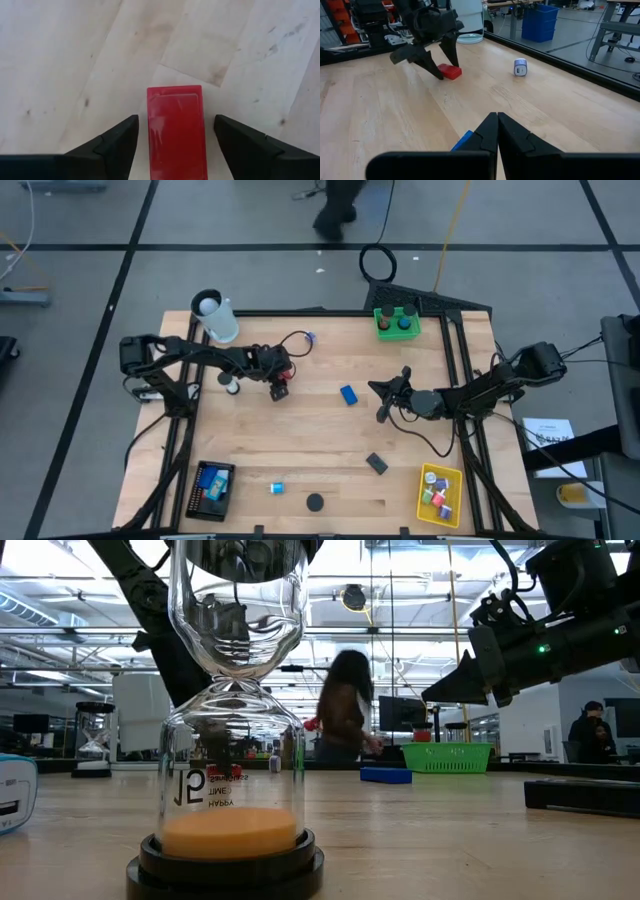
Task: Pick & Place Office items
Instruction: Put the red digital clock into the black bin, then put the orange hourglass into the green bin
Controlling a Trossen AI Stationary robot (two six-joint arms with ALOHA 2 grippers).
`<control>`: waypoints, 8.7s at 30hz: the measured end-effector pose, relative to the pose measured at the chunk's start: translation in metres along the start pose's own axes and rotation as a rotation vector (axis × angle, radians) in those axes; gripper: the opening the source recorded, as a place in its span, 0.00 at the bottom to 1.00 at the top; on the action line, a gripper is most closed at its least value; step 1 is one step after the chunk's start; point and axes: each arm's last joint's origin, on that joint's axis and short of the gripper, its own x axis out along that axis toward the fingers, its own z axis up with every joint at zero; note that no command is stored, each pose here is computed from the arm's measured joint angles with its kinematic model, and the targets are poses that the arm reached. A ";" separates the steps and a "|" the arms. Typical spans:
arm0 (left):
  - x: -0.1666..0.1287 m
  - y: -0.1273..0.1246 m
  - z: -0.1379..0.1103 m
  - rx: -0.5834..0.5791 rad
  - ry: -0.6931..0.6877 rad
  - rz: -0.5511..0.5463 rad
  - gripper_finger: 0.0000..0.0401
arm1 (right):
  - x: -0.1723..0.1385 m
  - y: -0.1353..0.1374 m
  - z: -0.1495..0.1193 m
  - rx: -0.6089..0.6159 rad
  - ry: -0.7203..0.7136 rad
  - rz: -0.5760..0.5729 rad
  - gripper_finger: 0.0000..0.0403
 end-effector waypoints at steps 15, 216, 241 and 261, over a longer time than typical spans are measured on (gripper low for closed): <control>-0.053 -0.024 -0.008 0.106 0.068 -0.064 0.39 | 0.000 0.000 -0.001 -0.002 0.005 -0.001 0.01; -0.022 -0.146 -0.054 0.371 -0.861 -0.498 0.04 | 0.055 0.258 0.013 -0.306 0.337 0.968 0.55; -0.022 -0.146 -0.054 0.361 -0.851 -0.505 0.05 | -0.009 0.157 0.086 -0.359 0.284 0.352 0.51; -0.022 -0.146 -0.054 0.361 -0.853 -0.504 0.06 | -0.007 -0.038 0.021 -0.002 0.253 -0.135 0.50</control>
